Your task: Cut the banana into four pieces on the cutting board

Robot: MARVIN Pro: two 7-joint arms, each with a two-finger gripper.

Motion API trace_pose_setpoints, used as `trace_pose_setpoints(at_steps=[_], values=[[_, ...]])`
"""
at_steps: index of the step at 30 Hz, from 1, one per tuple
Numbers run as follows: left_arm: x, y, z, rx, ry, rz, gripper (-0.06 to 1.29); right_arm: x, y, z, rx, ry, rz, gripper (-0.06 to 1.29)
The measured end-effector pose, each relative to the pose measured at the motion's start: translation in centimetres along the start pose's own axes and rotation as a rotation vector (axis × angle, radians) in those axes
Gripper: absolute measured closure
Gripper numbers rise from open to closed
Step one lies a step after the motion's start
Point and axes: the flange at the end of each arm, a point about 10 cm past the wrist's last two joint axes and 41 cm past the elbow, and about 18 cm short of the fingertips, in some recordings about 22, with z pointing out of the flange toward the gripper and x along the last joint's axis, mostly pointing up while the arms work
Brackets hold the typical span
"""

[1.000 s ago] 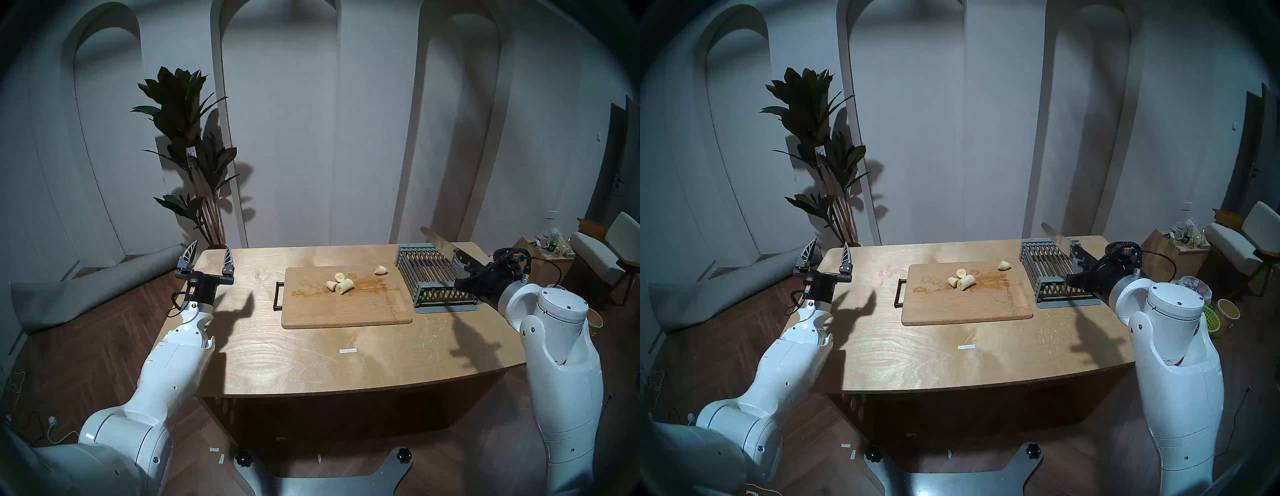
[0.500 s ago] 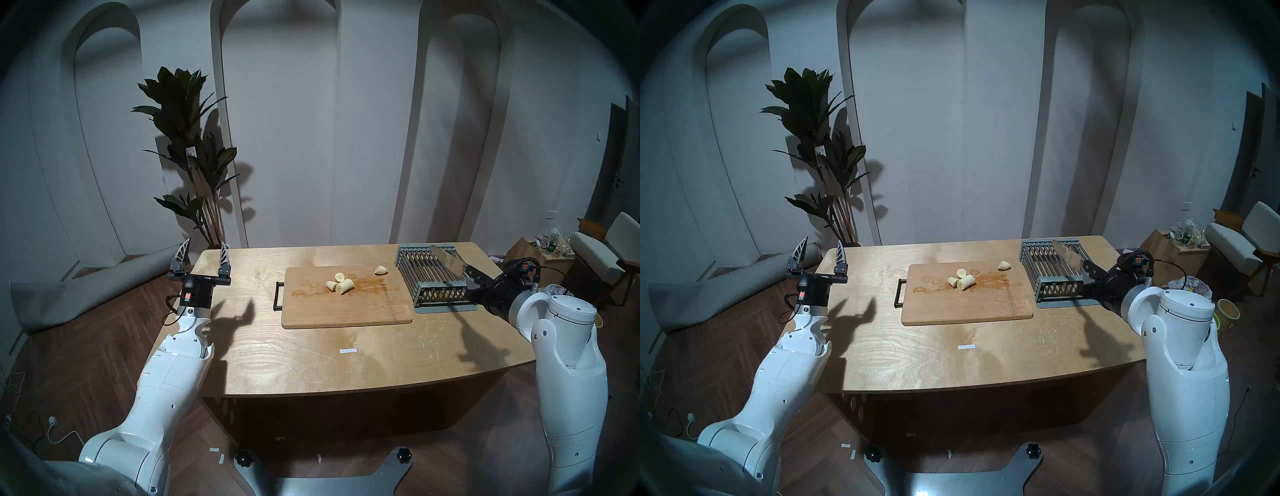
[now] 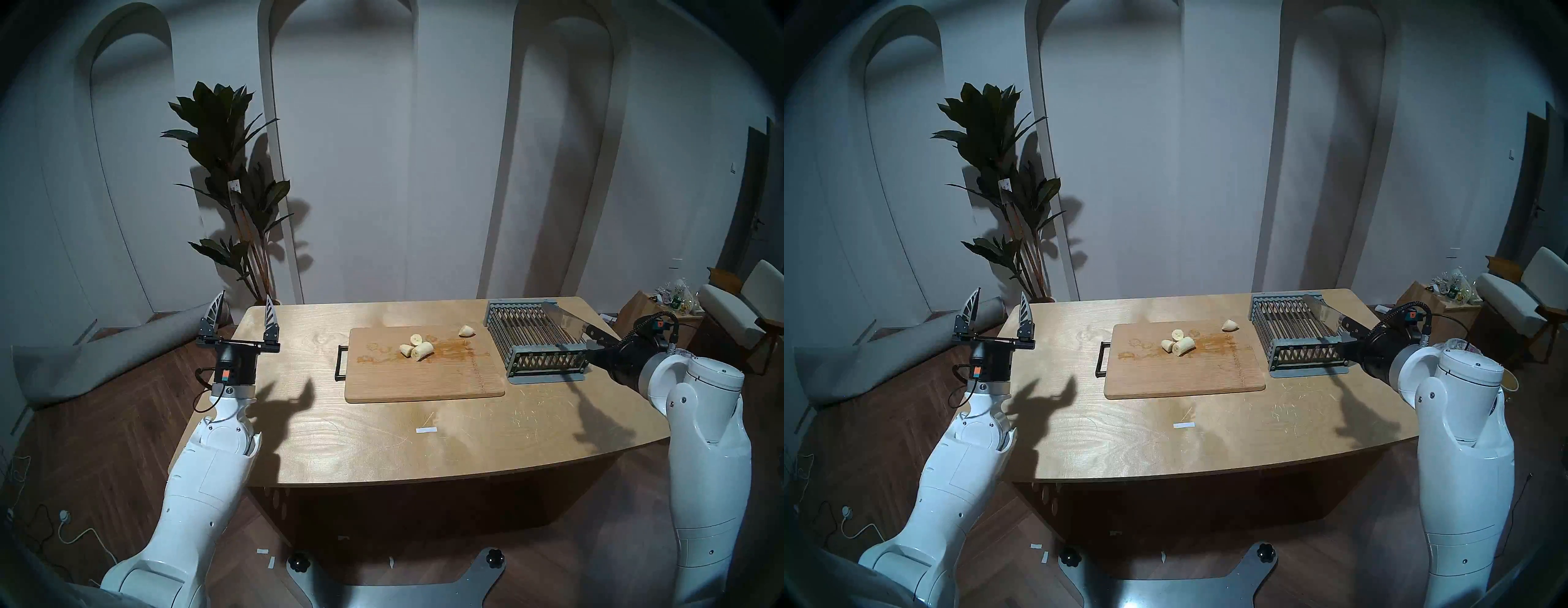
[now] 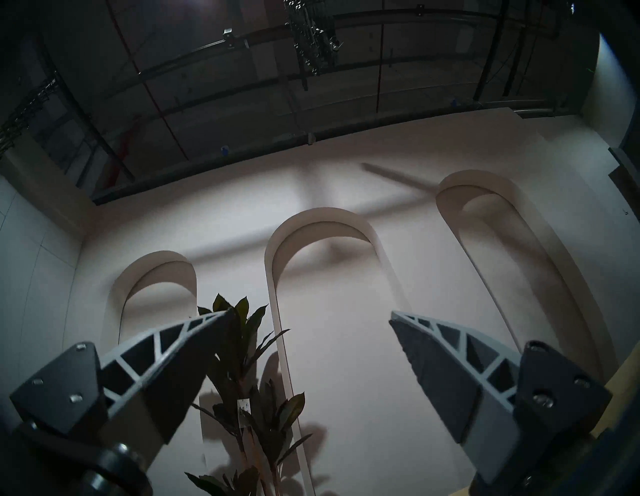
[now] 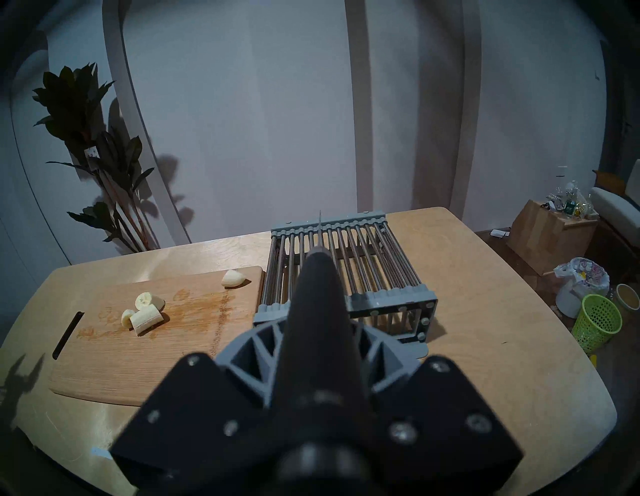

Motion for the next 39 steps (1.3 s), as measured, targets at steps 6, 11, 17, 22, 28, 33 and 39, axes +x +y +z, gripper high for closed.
trace_pose_setpoints(at_steps=[6, 11, 17, 22, 28, 33, 39], values=[[1.9, 0.1, 3.7, -0.052, 0.051, 0.07, 0.02, 0.1, -0.2, 0.0, 0.012, -0.008, 0.013, 0.93], [2.9, 0.6, 6.1, -0.112, 0.035, 0.15, 0.02, 0.0, -0.4, 0.0, 0.025, -0.013, 0.025, 0.93], [1.6, 1.2, 6.4, -0.153, -0.077, 0.232, 0.02, 0.2, -0.5, -0.3, 0.034, -0.005, 0.036, 0.93], [-0.3, 1.2, 6.2, -0.154, -0.21, 0.272, 0.54, 0.5, -0.6, -0.5, 0.037, 0.007, 0.039, 0.93], [-1.1, 1.0, 6.9, -0.131, -0.331, 0.29, 0.0, 0.6, -0.7, -0.8, 0.04, 0.016, 0.041, 0.93], [-0.8, 0.9, 7.9, -0.104, -0.403, 0.291, 0.0, 0.6, -0.8, -0.8, 0.041, 0.02, 0.044, 0.93], [-0.2, 0.9, 8.8, -0.085, -0.481, 0.293, 0.0, 0.7, -0.8, -1.0, 0.038, 0.028, 0.042, 0.93]])
